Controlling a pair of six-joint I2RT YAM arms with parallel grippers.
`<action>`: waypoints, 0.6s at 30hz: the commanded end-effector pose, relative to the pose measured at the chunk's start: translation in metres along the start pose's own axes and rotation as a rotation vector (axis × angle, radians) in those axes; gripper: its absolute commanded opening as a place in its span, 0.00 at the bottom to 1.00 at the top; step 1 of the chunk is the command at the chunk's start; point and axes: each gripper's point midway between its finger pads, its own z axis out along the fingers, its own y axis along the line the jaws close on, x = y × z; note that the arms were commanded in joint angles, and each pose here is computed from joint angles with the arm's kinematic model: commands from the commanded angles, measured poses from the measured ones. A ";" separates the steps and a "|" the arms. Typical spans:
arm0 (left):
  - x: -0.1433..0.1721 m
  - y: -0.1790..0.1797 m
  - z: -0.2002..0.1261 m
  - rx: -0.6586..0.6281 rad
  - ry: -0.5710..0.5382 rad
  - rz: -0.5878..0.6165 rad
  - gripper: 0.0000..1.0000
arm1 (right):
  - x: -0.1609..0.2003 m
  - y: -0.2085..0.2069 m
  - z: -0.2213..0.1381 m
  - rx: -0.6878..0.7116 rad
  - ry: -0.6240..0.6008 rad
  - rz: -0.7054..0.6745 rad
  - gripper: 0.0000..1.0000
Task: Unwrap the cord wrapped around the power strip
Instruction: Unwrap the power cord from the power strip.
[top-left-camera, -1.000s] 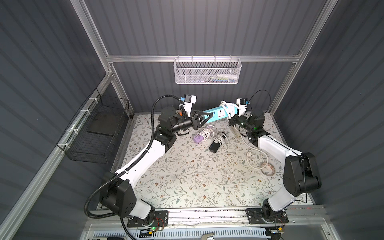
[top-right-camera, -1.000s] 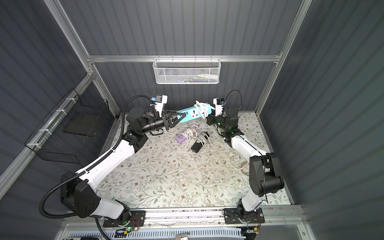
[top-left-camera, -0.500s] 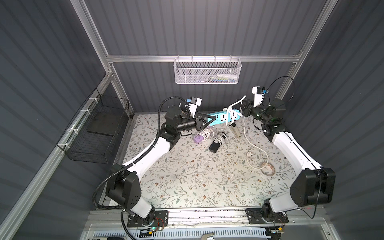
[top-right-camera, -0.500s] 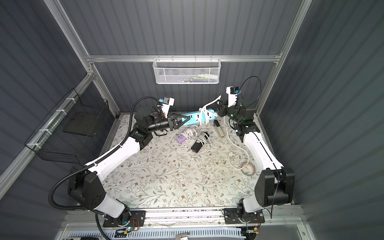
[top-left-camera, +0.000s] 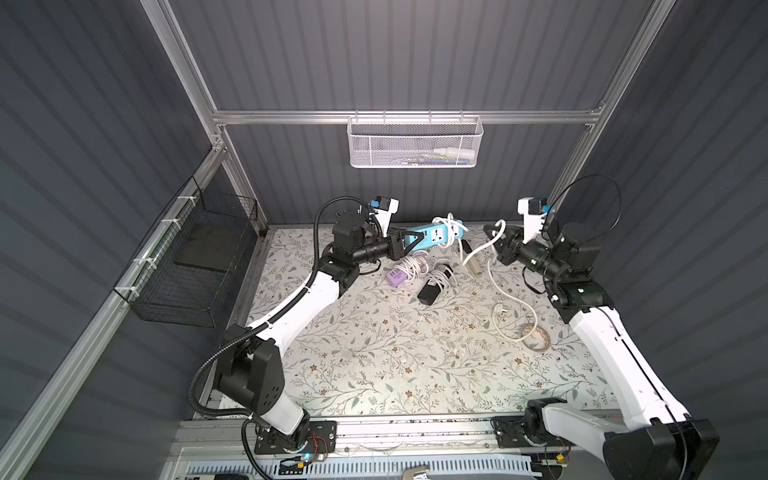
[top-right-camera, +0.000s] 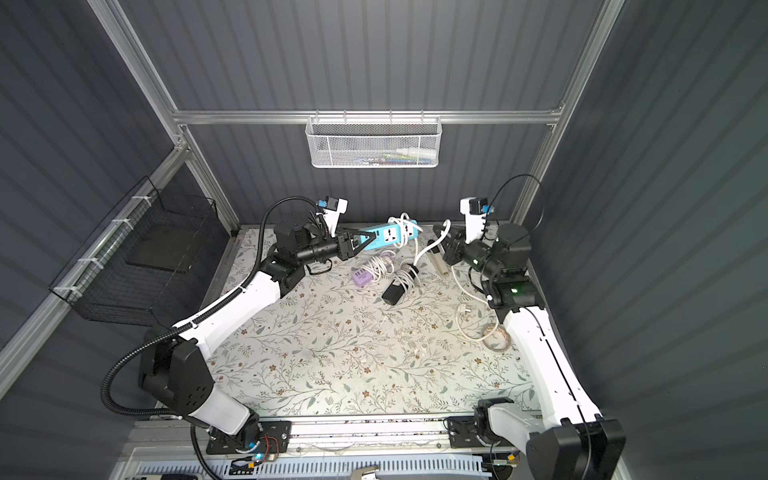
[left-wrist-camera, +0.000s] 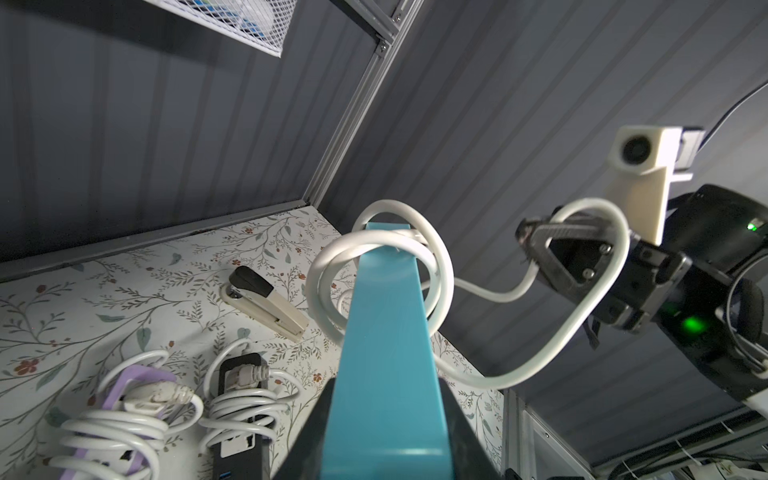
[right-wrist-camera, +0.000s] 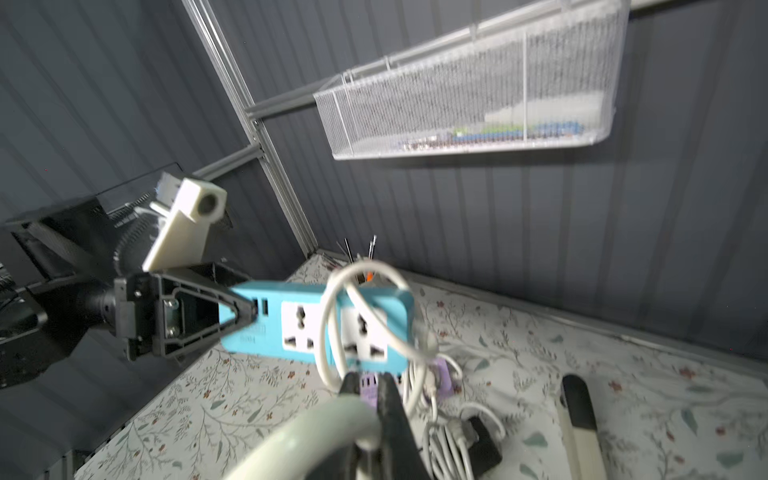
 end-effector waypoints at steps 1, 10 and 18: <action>-0.047 -0.027 -0.025 0.017 -0.129 0.111 0.00 | 0.057 -0.024 0.005 0.080 0.151 0.108 0.00; -0.065 -0.054 -0.033 0.110 -0.170 0.094 0.00 | 0.121 -0.069 0.046 0.169 0.317 0.232 0.00; -0.069 -0.076 -0.036 0.216 -0.179 0.053 0.00 | 0.139 -0.113 0.094 0.247 0.415 0.281 0.00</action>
